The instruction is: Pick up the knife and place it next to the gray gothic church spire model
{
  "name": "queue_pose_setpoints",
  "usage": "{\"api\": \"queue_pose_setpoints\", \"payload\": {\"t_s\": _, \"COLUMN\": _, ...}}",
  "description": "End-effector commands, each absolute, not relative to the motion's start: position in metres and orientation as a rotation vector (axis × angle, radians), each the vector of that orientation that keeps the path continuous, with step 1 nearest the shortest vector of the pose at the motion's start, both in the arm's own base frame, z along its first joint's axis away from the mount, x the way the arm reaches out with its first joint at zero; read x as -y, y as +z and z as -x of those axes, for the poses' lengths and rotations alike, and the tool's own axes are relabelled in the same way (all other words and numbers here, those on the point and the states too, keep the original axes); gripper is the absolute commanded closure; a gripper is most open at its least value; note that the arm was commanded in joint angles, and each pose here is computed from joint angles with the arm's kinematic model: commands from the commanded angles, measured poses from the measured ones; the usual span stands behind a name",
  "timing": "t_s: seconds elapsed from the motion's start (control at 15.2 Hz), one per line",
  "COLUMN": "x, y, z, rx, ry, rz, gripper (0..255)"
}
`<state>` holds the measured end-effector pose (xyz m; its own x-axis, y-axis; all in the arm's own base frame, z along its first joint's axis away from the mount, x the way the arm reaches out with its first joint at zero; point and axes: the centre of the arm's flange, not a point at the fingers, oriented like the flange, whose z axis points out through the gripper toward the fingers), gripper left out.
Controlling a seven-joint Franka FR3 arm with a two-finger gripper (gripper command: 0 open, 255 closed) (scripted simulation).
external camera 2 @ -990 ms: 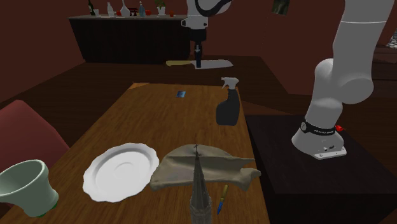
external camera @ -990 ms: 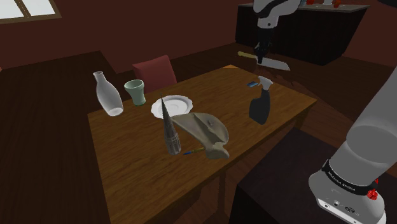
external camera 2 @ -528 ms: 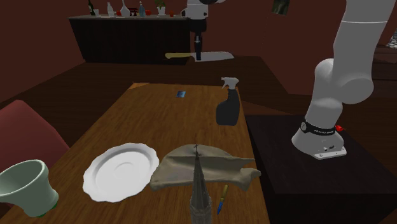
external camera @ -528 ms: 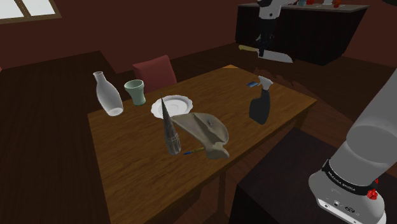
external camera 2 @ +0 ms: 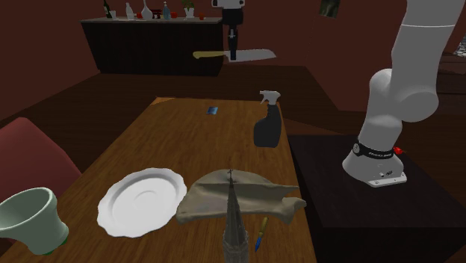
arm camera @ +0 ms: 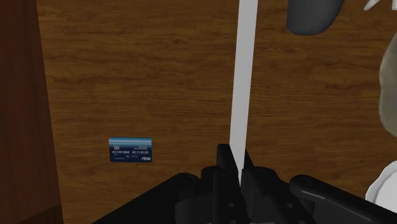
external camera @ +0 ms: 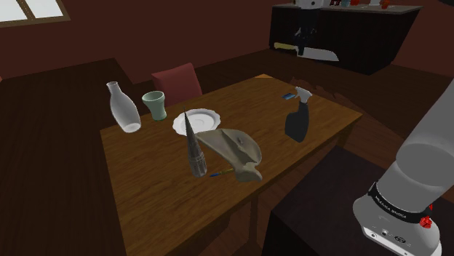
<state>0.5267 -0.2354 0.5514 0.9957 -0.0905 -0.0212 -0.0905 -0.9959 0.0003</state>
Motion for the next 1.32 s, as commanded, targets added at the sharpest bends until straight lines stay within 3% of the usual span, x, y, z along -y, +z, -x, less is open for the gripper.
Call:
{"api": "queue_pose_setpoints", "payload": {"t_s": 0.0, "x": 0.236, "y": 0.563, "z": -0.527, "rx": -0.142, "ry": 0.034, "rz": 3.137, "gripper": 255}}
{"api": "queue_pose_setpoints", "payload": {"t_s": 0.66, "x": 0.236, "y": 0.615, "z": -0.527, "rx": -0.142, "ry": 0.034, "rz": 3.137, "gripper": 255}}
{"api": "queue_pose_setpoints", "payload": {"t_s": 1.25, "x": 0.117, "y": 0.615, "z": -0.52, "rx": -0.142, "ry": 0.034, "rz": 3.137, "gripper": 255}}
